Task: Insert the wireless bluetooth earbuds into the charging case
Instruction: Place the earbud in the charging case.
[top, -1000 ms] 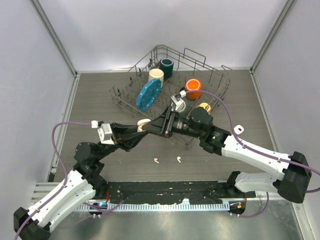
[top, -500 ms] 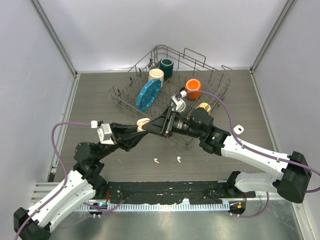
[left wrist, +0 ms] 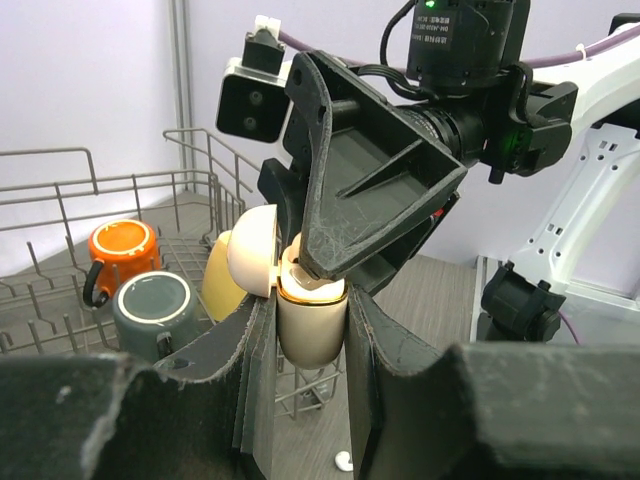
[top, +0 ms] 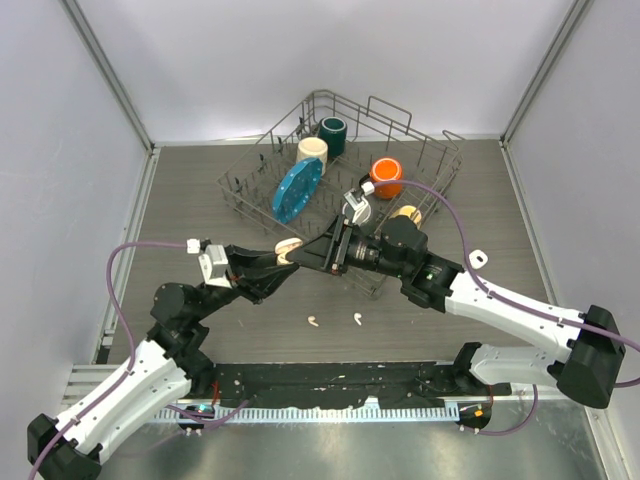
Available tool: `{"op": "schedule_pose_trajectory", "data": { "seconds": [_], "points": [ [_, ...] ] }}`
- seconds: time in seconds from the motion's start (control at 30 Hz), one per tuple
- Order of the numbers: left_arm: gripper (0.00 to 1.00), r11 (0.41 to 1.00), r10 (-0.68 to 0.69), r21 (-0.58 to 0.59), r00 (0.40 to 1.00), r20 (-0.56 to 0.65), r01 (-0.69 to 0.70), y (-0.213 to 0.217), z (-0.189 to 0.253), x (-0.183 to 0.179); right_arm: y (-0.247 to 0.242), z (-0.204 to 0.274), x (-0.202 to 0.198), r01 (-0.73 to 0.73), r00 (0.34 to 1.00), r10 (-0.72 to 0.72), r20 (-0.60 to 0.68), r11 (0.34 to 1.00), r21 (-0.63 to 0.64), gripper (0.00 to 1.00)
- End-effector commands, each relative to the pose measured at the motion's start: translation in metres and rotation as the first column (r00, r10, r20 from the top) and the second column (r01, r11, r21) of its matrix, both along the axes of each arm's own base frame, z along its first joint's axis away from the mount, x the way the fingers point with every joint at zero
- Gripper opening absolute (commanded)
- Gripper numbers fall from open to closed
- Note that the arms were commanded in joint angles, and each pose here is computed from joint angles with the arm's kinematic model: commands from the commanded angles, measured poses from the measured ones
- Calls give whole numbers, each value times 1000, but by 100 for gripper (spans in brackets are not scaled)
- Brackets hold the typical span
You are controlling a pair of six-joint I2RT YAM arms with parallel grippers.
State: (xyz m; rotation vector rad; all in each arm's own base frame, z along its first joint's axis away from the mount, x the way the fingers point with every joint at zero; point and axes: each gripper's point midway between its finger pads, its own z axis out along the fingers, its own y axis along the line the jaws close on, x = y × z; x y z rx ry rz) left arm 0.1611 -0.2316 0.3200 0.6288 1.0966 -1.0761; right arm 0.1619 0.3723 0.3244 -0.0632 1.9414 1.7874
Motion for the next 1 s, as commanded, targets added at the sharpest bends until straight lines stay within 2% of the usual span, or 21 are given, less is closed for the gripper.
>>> {"op": "schedule_pose_trajectory", "data": {
  "seconds": [0.0,0.13,0.27,0.33,0.4,0.43,0.5,0.53,0.57,0.6,0.7,0.87,0.97],
  "points": [
    [19,1000,-5,-25,999,-34,4,-1,9,1,-5,29,-4,3,992,-6,127,1000,25,17],
    [18,1000,-7,-17,999,-43,6,-2,6,1,-6,29,-4,8,991,-11,135,1000,25,16],
    [0,1000,-12,0,999,-49,12,-3,4,1,-6,27,-4,5,990,-8,139,1000,19,16],
    [0,1000,-13,7,999,-52,14,-4,2,1,-6,28,-4,2,990,-5,143,1000,19,17],
    [0,1000,-6,8,999,-37,7,-2,3,1,-6,28,-6,-4,988,0,154,1000,22,23],
    [0,1000,-1,7,999,-36,1,-1,3,2,-8,30,-6,-1,987,-3,160,1000,26,37],
    [0,1000,22,5,999,-27,-22,2,2,3,-10,33,-5,11,983,-16,182,999,31,50],
    [0,1000,31,-1,999,-19,-31,4,2,2,-14,36,-6,17,981,-22,191,999,28,61],
    [0,999,42,-2,999,-17,-42,6,1,3,-16,38,-2,45,978,-49,202,999,25,65],
    [0,999,51,-4,999,-12,-51,7,0,4,-19,37,-2,57,977,-58,205,998,11,73],
    [0,997,75,-15,997,-15,-75,12,-3,4,-31,43,3,118,964,-116,240,993,3,79],
    [0,995,102,-19,995,-21,-102,18,-9,3,-53,48,5,197,936,-173,308,979,-49,81],
    [0,992,126,-15,992,-17,-126,23,-9,3,-69,19,11,261,933,-197,300,947,-188,81]
  ]
}}
